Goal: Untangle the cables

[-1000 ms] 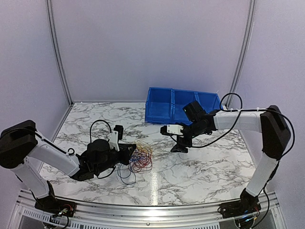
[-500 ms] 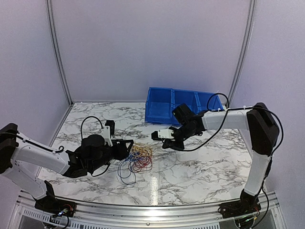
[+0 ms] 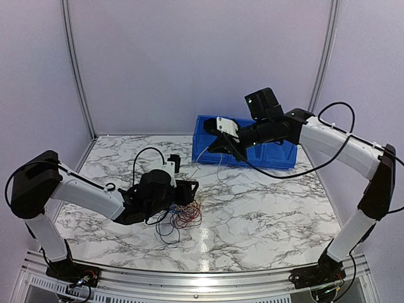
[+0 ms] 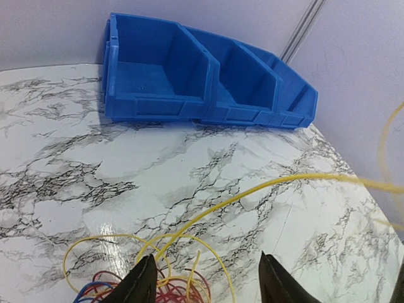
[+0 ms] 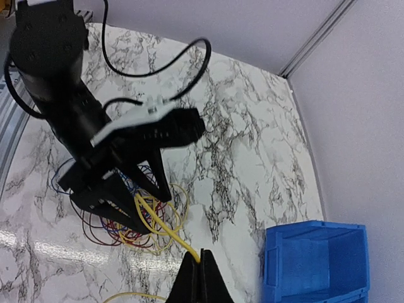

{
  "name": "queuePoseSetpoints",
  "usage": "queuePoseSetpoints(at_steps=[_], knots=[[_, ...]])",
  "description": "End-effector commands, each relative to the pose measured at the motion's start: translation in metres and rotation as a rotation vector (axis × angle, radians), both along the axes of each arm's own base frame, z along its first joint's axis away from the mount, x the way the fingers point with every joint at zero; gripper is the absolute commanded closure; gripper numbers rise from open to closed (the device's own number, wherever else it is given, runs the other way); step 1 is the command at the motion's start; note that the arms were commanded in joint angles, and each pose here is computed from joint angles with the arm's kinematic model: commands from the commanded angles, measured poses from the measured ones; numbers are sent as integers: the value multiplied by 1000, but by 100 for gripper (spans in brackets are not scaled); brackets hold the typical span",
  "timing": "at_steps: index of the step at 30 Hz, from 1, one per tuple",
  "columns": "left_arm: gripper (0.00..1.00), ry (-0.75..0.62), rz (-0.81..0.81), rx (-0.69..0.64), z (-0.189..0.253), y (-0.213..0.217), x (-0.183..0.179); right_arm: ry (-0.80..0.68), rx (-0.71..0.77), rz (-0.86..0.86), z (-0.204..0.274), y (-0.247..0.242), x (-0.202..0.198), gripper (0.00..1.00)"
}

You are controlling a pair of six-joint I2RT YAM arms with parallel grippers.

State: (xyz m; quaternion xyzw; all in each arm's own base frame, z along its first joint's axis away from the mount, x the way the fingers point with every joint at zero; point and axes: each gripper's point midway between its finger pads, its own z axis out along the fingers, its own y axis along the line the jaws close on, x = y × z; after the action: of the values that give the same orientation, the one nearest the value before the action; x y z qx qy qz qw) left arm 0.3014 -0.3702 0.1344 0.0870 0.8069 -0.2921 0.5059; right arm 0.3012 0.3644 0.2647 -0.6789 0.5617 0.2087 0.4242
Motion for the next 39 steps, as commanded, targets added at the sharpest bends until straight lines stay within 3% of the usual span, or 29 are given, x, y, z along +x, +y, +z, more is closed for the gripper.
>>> queuePoseSetpoints(at_steps=[1, 8, 18, 23, 31, 34, 39], knots=[[48, -16, -39, 15, -7, -18, 16, 14, 120, 66, 62, 4, -25, 100], [71, 64, -65, -65, -41, -25, 35, -109, 270, 123, 173, 3, -38, 100], [78, 157, -90, -81, -81, -29, 33, -304, 496, 27, 299, -47, -11, 100], [73, 180, -80, -70, -92, -24, 32, -333, 608, 9, 343, -82, -6, 100], [50, 187, -2, -56, -93, -1, 32, -322, 640, 13, 356, -97, -14, 100], [45, 199, 74, -8, -94, 18, 35, -326, 675, 12, 371, -113, -20, 100], [44, 211, 291, 126, -87, 75, 44, -316, 689, 31, 378, -125, -34, 100]])
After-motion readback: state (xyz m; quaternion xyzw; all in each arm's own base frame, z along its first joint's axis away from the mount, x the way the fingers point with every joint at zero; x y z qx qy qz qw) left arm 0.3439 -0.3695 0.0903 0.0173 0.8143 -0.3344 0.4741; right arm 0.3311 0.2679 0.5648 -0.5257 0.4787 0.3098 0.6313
